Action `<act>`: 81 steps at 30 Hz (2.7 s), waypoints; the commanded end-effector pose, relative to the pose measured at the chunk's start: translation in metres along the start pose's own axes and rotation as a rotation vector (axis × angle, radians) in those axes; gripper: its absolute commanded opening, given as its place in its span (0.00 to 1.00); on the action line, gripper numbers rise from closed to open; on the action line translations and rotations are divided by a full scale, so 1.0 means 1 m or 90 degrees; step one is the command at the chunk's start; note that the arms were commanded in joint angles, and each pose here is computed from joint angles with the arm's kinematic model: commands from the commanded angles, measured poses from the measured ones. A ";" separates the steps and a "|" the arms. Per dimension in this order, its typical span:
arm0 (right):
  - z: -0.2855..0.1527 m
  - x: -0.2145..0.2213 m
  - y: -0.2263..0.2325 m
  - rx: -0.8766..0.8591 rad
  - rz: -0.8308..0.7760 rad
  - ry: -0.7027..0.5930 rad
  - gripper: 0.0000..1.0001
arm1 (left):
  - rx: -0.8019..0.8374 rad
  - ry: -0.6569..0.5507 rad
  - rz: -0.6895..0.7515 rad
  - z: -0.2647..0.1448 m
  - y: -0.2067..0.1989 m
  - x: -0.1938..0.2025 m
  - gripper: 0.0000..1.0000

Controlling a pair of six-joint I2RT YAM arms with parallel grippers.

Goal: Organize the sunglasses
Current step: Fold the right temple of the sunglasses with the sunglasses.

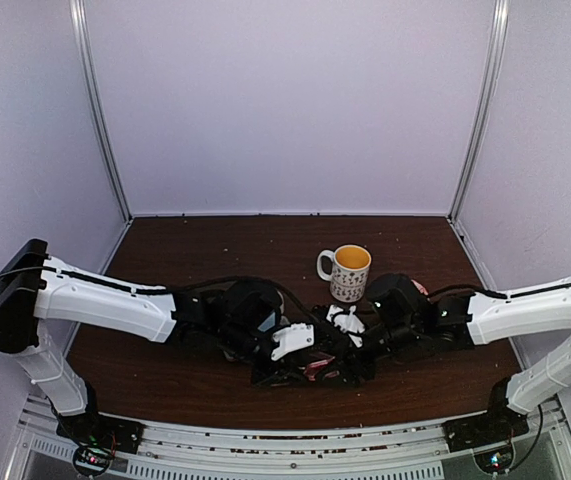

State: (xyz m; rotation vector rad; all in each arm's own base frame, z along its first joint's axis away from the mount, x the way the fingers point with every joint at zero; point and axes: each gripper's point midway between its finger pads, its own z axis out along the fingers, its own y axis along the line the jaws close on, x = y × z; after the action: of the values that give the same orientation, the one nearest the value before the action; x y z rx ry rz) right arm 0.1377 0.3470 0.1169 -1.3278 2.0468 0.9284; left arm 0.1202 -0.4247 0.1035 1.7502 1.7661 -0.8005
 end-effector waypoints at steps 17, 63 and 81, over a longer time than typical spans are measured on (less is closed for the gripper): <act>0.010 0.001 0.009 -0.013 -0.032 0.026 0.66 | 0.008 -0.040 0.012 -0.002 0.003 -0.022 0.25; 0.020 0.017 0.015 -0.029 -0.032 0.066 0.32 | -0.013 -0.003 0.008 0.009 0.012 -0.009 0.41; 0.046 0.049 -0.001 -0.014 0.018 0.089 0.26 | -0.009 0.031 -0.013 0.018 0.009 0.015 0.46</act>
State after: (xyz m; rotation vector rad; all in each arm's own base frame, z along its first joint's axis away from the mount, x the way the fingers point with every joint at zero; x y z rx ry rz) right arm 0.1272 0.3517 0.0639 -1.3950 2.1755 0.8950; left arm 0.1143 -0.4096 0.0695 1.8540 1.8569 -0.7337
